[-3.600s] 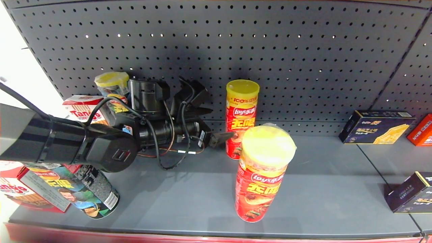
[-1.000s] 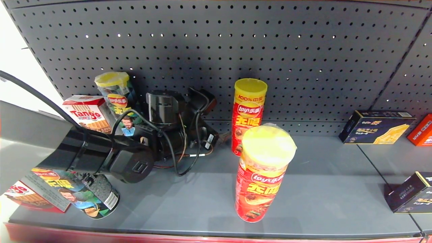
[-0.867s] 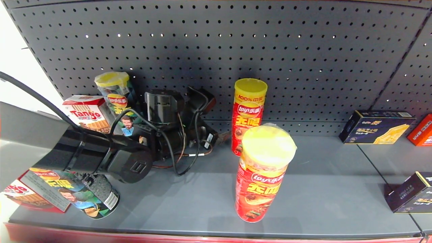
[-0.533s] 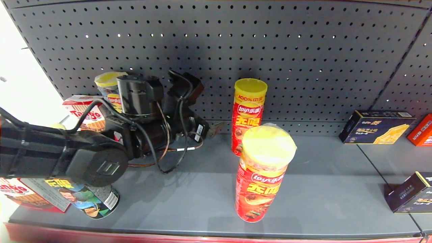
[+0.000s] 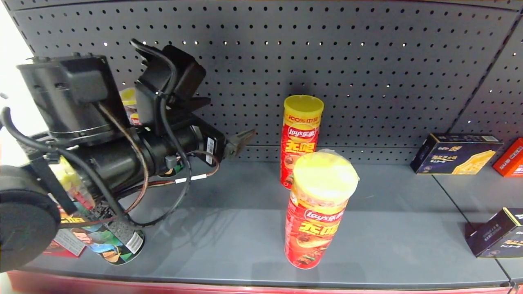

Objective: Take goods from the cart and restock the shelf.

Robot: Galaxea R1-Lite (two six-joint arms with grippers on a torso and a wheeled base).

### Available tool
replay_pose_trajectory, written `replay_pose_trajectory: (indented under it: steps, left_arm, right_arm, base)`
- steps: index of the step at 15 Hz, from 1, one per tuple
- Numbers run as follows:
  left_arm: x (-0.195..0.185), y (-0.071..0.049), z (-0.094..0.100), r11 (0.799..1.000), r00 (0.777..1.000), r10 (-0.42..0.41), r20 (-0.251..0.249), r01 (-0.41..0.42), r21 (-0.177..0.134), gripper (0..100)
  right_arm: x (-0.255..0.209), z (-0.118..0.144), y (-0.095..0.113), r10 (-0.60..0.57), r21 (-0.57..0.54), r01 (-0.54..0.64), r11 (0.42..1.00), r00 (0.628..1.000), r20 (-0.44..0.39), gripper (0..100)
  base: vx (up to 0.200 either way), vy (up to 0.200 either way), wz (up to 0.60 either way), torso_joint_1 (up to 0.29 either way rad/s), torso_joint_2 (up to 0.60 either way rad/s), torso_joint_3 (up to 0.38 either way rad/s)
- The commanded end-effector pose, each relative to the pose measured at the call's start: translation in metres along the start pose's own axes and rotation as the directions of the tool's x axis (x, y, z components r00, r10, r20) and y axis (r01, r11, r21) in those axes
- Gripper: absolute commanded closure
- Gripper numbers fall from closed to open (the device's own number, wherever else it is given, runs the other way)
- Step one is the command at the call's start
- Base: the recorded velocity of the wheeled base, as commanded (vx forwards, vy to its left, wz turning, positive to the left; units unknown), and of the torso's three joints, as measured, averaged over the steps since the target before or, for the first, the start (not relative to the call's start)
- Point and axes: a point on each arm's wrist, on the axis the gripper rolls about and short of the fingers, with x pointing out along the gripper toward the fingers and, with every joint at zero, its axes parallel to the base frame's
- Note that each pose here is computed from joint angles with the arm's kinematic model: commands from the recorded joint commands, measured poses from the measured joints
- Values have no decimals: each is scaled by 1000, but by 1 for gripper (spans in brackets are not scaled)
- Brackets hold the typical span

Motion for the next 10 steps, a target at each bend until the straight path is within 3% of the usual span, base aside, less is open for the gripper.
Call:
replay_pose_trajectory:
  steps: [1,3,7,10]
  left_arm:
    - [-33,-3,20,1000,997,-4,76,4,-2,0]
    - [-58,-6,34,1000,991,-3,131,4,-8,0]
    - [-126,1,53,1000,985,-7,175,9,-11,0]
    - [-186,4,39,1000,982,-4,190,6,-10,0]
  right_arm:
    - [0,0,0,1,0,-1,1000,1000,-1,0]
    - [0,0,0,1,0,-1,1000,1000,-1,0]
    - [0,0,0,1,0,-1,1000,1000,-1,0]
    - [0,0,0,1,0,-1,1000,1000,-1,0]
  base:
    - [0,0,0,0,0,0]
    - [0,0,0,0,0,0]
    - [0,0,0,0,0,0]
    - [0,0,0,0,0,0]
